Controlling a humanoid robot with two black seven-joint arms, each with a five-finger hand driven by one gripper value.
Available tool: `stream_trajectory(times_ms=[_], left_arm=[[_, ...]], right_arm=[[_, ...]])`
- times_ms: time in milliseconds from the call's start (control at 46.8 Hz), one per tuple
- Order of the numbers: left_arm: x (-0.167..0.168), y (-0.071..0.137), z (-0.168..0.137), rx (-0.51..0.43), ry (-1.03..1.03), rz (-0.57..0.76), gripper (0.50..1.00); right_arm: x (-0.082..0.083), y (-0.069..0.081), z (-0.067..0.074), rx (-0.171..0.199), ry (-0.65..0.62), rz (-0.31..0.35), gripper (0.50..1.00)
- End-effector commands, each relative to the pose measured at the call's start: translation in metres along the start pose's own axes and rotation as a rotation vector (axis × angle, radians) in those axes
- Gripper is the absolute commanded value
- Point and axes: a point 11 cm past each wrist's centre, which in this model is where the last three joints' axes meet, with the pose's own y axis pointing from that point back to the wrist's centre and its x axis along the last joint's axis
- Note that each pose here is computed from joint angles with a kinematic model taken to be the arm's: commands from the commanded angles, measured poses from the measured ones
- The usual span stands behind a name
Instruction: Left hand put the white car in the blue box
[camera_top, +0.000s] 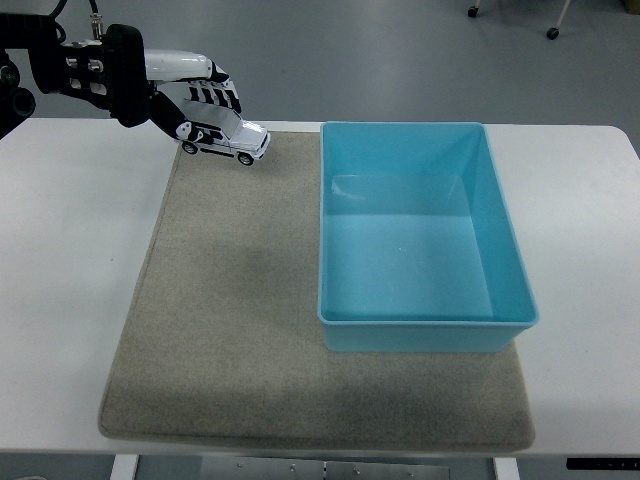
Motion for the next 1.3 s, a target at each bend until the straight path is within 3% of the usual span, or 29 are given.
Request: stream_trajectory(times_ms=[0,192,406,620,812,1090,1282], left_arm=[[0.016,-0.005,0.016,-0.030,-0.013,0.003,0.500],[0.035,-0.033,0.065,-0.130,-0.049,0.000,0.500],[0.031,-0.067,0.116,-0.228,-0.069,-0.033,0.500],[0.003,-0.111,0.168,-0.310,-0.060,-0.087,0.500],[-0.023,-0.130,0.185,-0.308,-0.054,-0.132,0.500],[-0.051,-0.140,0.184,-0.281,-0.039,-0.180,0.500],[-0.051,-0.141,0.183,-0.275,-0.040,-0.161,0.500]], right_arm=[[0.000,0.000,0.000,0.000,0.000,0.000,0.936],[0.000,0.000,0.000,0.000,0.000,0.000,0.936],[0.000,0.000,0.000,0.000,0.000,0.000,0.936],[0.000,0.000,0.000,0.000,0.000,0.000,0.936],[0.000,0.000,0.000,0.000,0.000,0.000,0.936],[0.000,0.000,0.000,0.000,0.000,0.000,0.936],[0.000,0.000,0.000,0.000,0.000,0.000,0.936]])
